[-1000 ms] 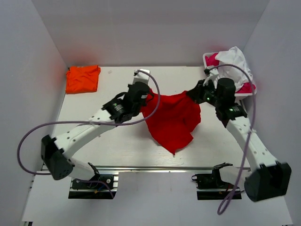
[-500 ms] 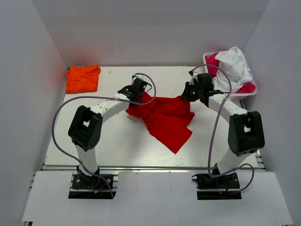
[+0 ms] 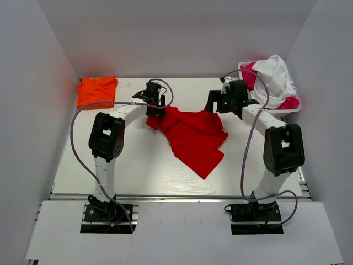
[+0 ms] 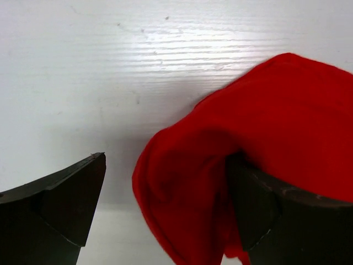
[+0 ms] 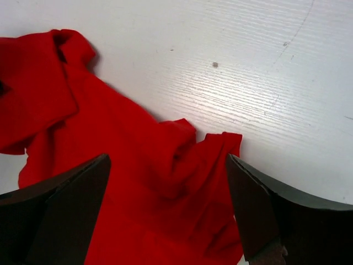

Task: Fold and stack the t-shirts
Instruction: Flatten out the tshirt

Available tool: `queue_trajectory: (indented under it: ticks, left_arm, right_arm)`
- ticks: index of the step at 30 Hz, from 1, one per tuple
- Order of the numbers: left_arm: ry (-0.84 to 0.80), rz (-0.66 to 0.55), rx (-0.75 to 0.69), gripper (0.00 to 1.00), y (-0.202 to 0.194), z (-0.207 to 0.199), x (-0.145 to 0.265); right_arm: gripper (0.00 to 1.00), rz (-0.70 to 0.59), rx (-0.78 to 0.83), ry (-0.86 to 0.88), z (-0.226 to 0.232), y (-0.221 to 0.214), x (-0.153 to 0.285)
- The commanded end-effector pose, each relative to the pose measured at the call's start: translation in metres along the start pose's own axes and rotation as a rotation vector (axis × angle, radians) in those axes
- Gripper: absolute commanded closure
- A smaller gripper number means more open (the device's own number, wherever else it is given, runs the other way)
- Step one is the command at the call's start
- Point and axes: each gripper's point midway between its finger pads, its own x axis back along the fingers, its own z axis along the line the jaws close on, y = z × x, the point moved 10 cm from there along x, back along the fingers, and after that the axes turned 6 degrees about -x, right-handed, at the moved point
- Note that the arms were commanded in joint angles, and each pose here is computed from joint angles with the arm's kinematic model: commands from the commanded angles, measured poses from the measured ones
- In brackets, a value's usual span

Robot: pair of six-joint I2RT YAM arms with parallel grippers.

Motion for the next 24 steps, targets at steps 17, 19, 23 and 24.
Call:
queue_trajectory:
  ticks: [17, 19, 23, 24]
  left_arm:
    - [-0.204, -0.116, 0.05, 0.0, -0.052, 0.04, 0.108]
    - [-0.233, -0.142, 0.01, 0.0, -0.054, 0.032, 0.098]
    - [-0.229, -0.073, -0.024, 0.01, -0.057, 0.025, 0.079]
    - [-0.228, -0.064, -0.025, 0.03, -0.054, 0.024, 0.077]
  right_arm:
    - [0.1, 0.259, -0.081, 0.002, 0.043, -0.125, 0.118]
    - [0.1, 0.32, -0.066, 0.008, 0.047, -0.143, 0.118]
    - [0.1, 0.417, 0.018, 0.012, 0.061, -0.17, 0.114]
    - [0.1, 0.428, 0.03, 0.008, 0.063, -0.173, 0.113]
